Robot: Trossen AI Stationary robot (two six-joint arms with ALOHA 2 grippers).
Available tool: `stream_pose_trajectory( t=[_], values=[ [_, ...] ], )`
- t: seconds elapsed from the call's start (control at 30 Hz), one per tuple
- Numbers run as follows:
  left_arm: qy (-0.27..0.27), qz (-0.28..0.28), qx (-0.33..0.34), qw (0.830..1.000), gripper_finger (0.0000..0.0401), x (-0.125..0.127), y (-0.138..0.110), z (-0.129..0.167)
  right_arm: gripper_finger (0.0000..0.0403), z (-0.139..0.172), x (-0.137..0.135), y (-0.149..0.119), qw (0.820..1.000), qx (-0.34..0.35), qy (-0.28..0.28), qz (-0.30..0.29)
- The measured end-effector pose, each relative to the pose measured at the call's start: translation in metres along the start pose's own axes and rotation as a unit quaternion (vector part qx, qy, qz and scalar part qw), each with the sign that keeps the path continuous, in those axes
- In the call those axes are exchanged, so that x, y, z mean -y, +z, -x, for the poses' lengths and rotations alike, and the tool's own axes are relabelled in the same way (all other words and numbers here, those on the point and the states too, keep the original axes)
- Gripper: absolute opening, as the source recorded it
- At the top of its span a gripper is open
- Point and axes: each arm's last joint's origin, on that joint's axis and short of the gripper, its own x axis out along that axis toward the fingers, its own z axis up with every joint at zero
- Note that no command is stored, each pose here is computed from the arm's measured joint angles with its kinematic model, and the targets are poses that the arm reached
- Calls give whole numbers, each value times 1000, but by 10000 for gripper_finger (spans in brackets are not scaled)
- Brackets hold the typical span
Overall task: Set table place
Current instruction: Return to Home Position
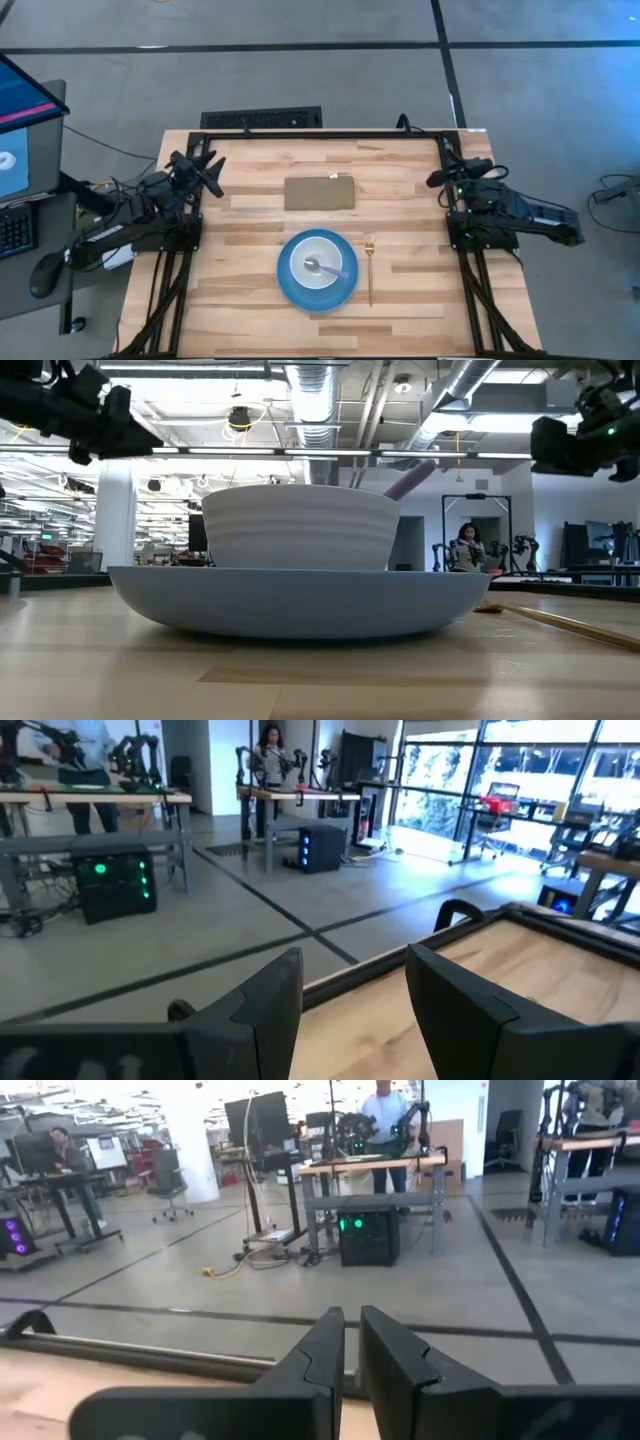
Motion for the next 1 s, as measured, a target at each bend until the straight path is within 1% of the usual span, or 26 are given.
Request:
stream_pose_trajectory(
  t=[0.27,0.37,0.43,0.53,0.6,0.7,1.0],
  values=[
    [-1,26,-12,1000,169,-1,-25,-3,60,-5,-6,-29,1000,-16,-3,-23],
    [2,33,-26,999,169,-1,-35,-6,60,-5,-6,-30,999,-15,-5,-34],
    [3,40,-35,999,169,-1,-41,-7,60,-5,-6,-30,999,-15,-6,-29],
    [2,50,-28,998,169,0,-49,-10,60,-6,-5,-30,999,-15,-11,-26],
    [-1,59,-11,998,169,1,-49,-12,60,-6,-5,-30,999,-15,-13,-26],
    [-1,44,-6,999,169,1,-48,-12,60,-6,-5,-30,999,-15,-13,-26],
    [14,42,-18,999,169,0,-50,-12,60,-7,-4,-30,999,-14,-22,-24]
  ],
)
